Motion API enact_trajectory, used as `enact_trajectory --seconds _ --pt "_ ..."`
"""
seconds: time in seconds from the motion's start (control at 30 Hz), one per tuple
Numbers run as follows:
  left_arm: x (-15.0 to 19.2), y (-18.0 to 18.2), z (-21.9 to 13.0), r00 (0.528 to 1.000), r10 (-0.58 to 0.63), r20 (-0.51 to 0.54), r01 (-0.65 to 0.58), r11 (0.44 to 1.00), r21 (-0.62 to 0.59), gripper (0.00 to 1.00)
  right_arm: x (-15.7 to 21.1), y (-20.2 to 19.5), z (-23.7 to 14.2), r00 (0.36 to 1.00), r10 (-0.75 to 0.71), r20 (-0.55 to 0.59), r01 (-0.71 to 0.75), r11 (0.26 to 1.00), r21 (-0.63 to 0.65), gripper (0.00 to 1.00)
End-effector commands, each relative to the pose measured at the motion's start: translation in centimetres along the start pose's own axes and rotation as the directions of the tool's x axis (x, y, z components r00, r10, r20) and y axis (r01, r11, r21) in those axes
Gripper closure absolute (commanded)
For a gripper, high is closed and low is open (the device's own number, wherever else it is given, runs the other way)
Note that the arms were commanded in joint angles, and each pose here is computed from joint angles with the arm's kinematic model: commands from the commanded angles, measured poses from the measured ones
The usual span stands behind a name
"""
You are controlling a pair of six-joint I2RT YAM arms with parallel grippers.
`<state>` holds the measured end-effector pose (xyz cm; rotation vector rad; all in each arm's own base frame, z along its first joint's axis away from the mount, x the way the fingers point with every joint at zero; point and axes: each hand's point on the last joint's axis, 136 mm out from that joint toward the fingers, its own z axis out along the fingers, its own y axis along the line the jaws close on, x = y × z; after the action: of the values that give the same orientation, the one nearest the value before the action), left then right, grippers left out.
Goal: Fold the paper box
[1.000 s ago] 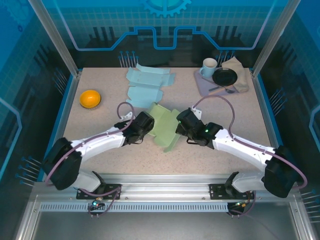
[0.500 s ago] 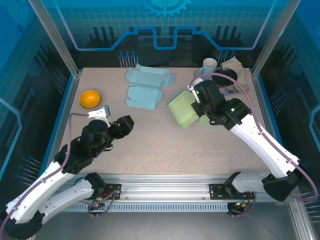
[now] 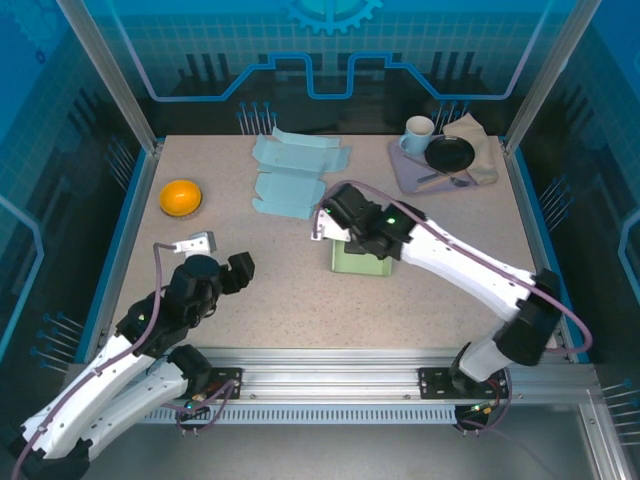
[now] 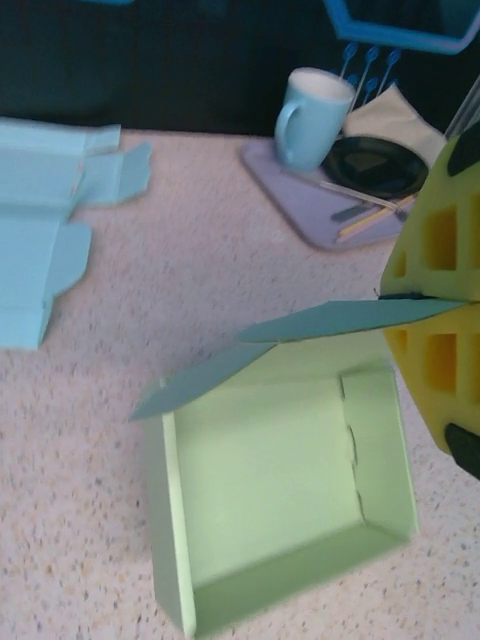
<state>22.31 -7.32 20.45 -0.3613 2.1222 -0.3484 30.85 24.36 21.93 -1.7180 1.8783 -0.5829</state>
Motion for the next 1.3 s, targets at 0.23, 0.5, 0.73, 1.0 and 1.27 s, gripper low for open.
enact_trajectory --seconds 0.23,0.5,0.73,1.0,1.27 --pt "2.5 0.5 1.7 0.997 0.045 -0.058 -0.043 0.998 0.037 0.20 -5.6 -0.9 1.0 0.968 -0.224 0.116 0.234 0.968 -0.090 0.46" --pt "4.7 -7.0 5.9 0.969 0.222 -0.109 -0.169 0.916 0.363 0.24 -0.3 -1.5 -0.5 0.971 -0.083 0.225 0.106 0.990 -0.092 0.41" --pt "5.8 -11.9 11.4 0.915 0.387 -0.118 -0.289 0.829 0.479 0.29 1.8 0.0 2.9 0.981 -0.041 0.192 0.081 0.975 -0.208 0.43" --pt "5.8 -15.4 14.8 0.851 0.523 -0.040 -0.415 0.718 0.559 0.35 2.1 2.2 4.0 0.975 -0.032 0.219 0.097 0.951 -0.292 0.52" --pt "4.5 -17.1 18.0 0.839 0.542 -0.039 -0.446 0.727 0.522 0.64 1.9 2.8 3.9 0.967 -0.023 0.253 0.106 0.942 -0.319 0.72"
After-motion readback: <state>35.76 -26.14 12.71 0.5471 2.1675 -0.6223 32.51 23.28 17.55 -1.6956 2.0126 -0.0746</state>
